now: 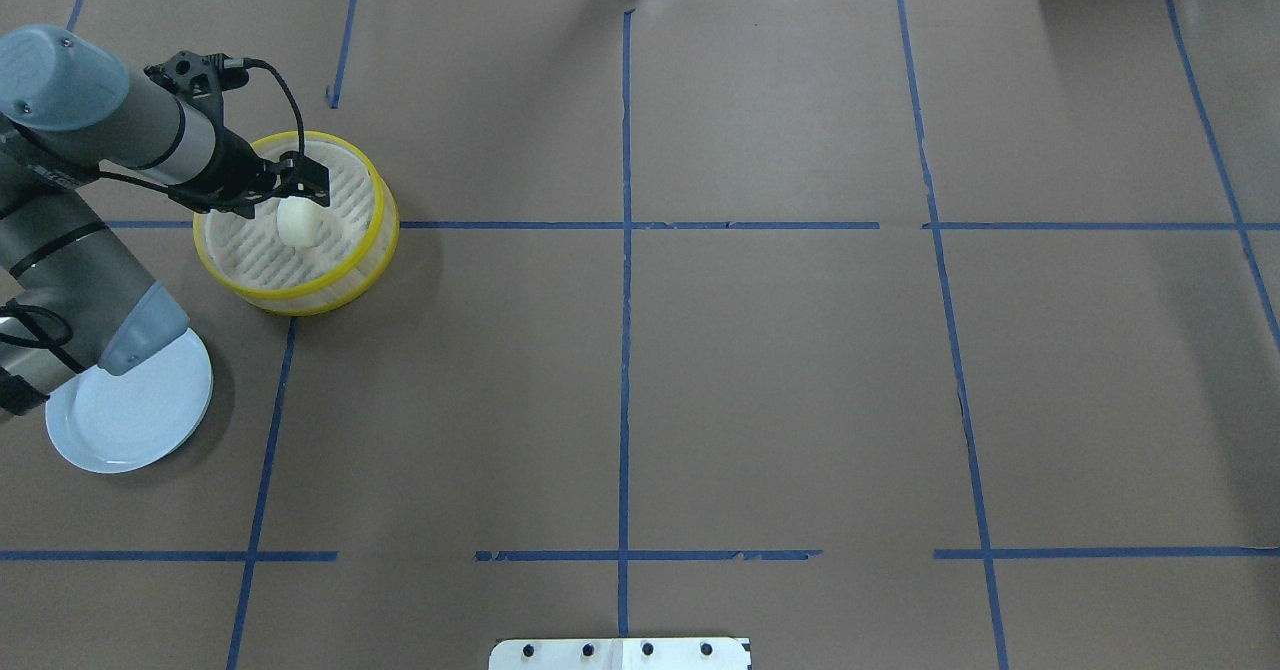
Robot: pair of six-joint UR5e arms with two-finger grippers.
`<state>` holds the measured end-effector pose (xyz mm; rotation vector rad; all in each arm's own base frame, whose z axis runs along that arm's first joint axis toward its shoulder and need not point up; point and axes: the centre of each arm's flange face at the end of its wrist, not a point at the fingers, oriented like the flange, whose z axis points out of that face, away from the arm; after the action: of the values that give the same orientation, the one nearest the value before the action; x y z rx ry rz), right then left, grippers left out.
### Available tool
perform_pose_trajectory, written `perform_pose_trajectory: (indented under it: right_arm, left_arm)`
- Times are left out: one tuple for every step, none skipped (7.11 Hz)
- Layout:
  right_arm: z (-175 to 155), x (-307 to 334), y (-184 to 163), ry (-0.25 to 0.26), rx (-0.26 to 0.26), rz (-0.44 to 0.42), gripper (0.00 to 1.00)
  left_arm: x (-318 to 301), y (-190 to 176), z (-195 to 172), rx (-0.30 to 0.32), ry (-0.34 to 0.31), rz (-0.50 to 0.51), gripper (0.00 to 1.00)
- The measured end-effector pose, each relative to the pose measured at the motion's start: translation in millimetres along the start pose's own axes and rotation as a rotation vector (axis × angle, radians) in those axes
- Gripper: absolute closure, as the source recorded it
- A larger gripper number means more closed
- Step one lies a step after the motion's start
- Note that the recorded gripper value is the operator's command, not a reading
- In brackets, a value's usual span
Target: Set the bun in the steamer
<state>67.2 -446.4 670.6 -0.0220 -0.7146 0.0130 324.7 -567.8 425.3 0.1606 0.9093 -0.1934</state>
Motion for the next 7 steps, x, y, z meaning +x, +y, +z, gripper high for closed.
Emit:
perform_pose_trajectory:
  right_arm:
    - [0.0, 0.0, 0.0, 0.0, 0.0, 0.0, 0.0]
    - [0.0, 0.0, 0.0, 0.0, 0.0, 0.0, 0.0]
    - [0.0, 0.0, 0.0, 0.0, 0.0, 0.0, 0.0]
    - [0.0, 0.0, 0.0, 0.0, 0.0, 0.0, 0.0]
    - [0.0, 0.0, 0.0, 0.0, 0.0, 0.0, 0.0]
    - [0.0, 0.0, 0.0, 0.0, 0.0, 0.0, 0.0]
    - [0.0, 0.0, 0.0, 0.0, 0.0, 0.0, 0.0]
  left_arm:
    - [-11.0, -9.5, -19.8, 0.006, -0.031, 0.045, 0.0]
    - [-42.6, -16.1, -50.7, 0.011, -0.073, 0.133, 0.0]
    - [-94.9, -17.5, -87.6, 0.008, -0.092, 0.206, 0.0]
    - [-156.3, -15.1, -122.1, -0.007, -0.086, 0.263, 0.0]
    - [-223.5, -10.2, -154.8, -0.014, -0.077, 0.309, 0.0]
    - [-289.5, 2.2, -182.8, -0.014, -0.073, 0.335, 0.0]
    - [-350.3, 21.9, -208.0, -0.011, -0.072, 0.341, 0.0]
